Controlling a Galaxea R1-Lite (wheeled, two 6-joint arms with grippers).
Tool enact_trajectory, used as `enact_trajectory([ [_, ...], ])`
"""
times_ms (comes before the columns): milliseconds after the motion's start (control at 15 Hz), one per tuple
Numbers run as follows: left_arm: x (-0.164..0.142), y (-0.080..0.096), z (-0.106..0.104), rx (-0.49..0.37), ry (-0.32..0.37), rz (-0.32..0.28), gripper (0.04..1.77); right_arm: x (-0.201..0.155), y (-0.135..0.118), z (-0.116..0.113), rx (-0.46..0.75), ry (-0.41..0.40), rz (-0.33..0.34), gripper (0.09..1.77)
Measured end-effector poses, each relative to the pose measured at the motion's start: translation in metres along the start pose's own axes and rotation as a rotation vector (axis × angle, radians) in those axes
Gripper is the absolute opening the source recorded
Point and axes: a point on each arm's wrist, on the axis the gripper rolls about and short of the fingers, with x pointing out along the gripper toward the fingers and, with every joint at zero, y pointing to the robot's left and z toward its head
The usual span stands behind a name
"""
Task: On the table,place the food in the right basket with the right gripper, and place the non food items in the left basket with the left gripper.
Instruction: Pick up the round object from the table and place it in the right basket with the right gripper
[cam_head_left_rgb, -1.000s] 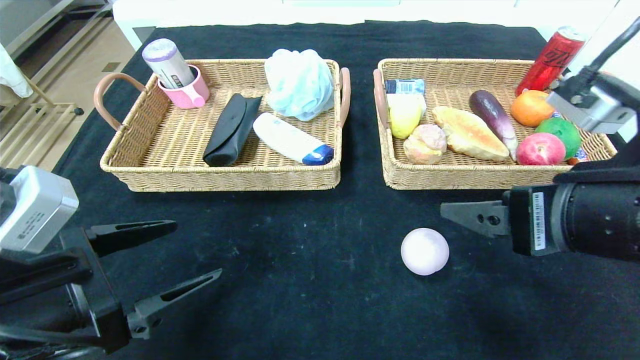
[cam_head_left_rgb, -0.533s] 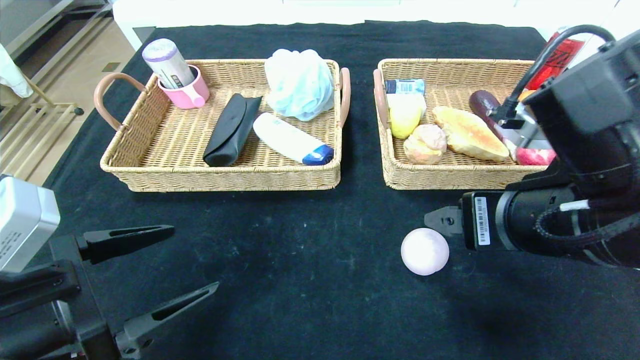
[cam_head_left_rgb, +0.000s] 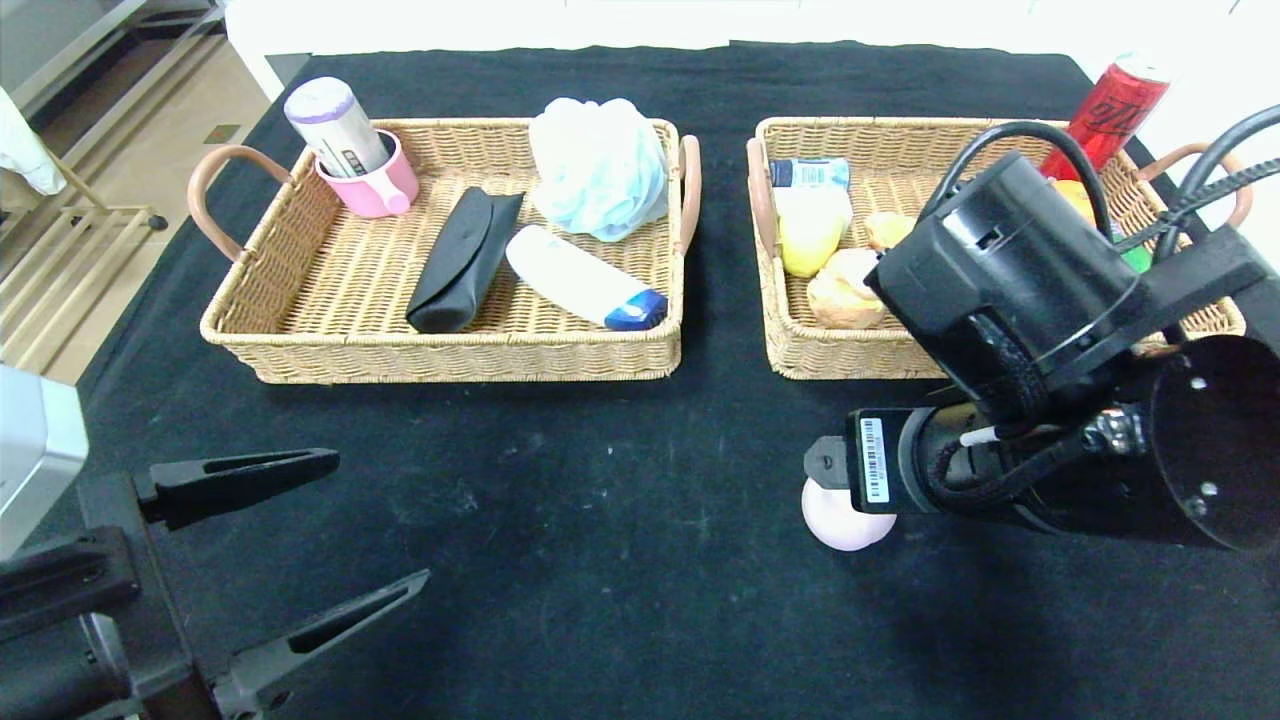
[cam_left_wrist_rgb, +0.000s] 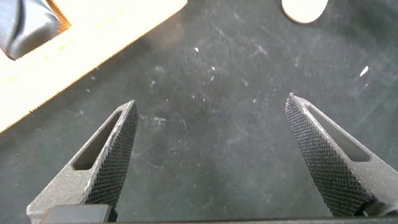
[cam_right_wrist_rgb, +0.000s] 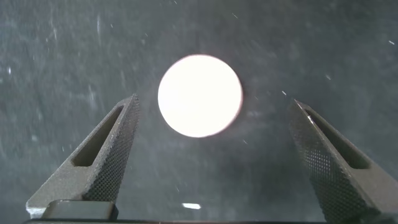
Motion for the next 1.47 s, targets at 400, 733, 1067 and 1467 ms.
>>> enact_trajectory([
  [400, -0.004, -0.001, 0.002, 0.006, -0.018, 0.006, 1.72, 0.025, 0.016, -0.002, 0.001, 0.05, -0.048, 1.71],
  [733, -0.005, -0.001, 0.001, 0.007, -0.018, 0.006, 1.72, 0.033, 0.018, -0.003, -0.001, 0.062, -0.063, 1.71],
  [1067, -0.006, -0.002, 0.002, 0.009, -0.021, 0.007, 1.72, 0.039, 0.02, -0.005, 0.001, 0.072, -0.072, 1.71],
  [1467, -0.008, -0.002, 0.002, 0.012, -0.028, 0.009, 1.72, 0.042, 0.021, -0.008, 0.0, 0.088, -0.083, 1.34],
])
